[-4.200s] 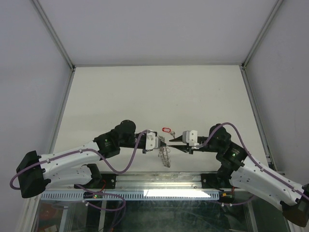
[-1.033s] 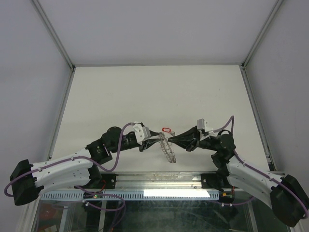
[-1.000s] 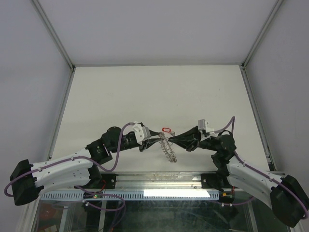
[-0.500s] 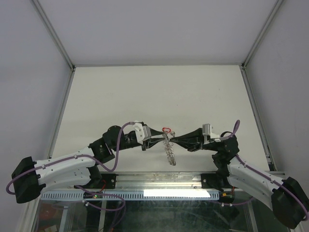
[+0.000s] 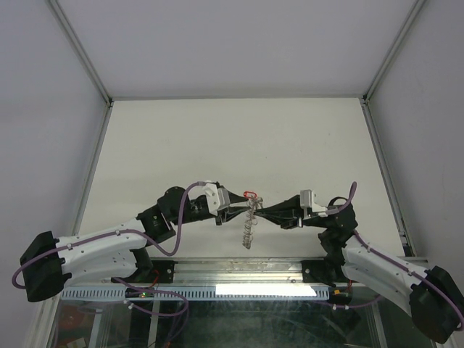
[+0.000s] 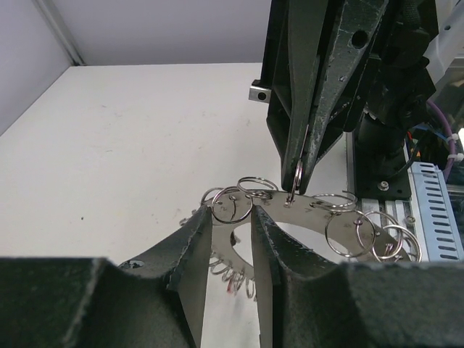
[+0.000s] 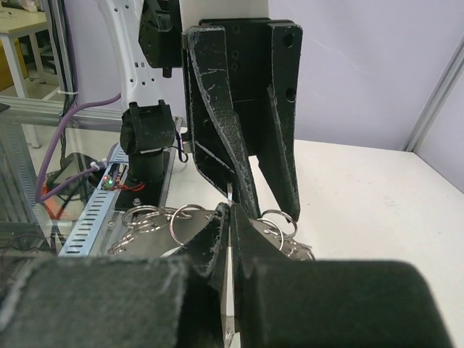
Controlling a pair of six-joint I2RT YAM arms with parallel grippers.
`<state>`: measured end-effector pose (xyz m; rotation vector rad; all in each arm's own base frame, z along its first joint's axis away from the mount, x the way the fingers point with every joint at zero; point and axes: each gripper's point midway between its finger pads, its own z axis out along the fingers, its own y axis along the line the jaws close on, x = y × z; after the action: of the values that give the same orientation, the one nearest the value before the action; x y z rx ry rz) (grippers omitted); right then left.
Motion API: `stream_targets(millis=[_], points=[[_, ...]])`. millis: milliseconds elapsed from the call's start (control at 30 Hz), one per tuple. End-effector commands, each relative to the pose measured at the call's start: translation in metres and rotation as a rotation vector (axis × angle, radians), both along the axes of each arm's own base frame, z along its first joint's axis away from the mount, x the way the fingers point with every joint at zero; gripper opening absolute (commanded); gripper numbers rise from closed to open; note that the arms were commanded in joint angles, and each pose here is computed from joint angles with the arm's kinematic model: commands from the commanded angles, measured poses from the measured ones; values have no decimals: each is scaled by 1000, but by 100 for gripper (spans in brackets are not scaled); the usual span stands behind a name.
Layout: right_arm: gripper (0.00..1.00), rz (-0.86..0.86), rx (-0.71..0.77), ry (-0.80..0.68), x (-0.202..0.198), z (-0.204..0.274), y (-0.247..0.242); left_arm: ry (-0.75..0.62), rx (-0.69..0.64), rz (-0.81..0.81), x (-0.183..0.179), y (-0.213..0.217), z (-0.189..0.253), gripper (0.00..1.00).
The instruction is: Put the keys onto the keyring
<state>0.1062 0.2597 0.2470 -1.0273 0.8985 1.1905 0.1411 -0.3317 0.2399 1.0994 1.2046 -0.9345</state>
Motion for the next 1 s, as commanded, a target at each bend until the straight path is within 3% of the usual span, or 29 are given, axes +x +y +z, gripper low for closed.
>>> stream_targets(millis=[0,400,633,967], points=[[0,-16,60,-113,0,28,2,-61,-93,-46,-5,-8,38,27],[0,-73,106,-213,4,39,1,-81,-101,16,1,2,45,26],[0,-118,122,-332,3,51,-5,-71,-110,108,10,18,45,35],[0,-122,110,-419,-3,61,-9,-205,-202,-60,-27,27,67,40]])
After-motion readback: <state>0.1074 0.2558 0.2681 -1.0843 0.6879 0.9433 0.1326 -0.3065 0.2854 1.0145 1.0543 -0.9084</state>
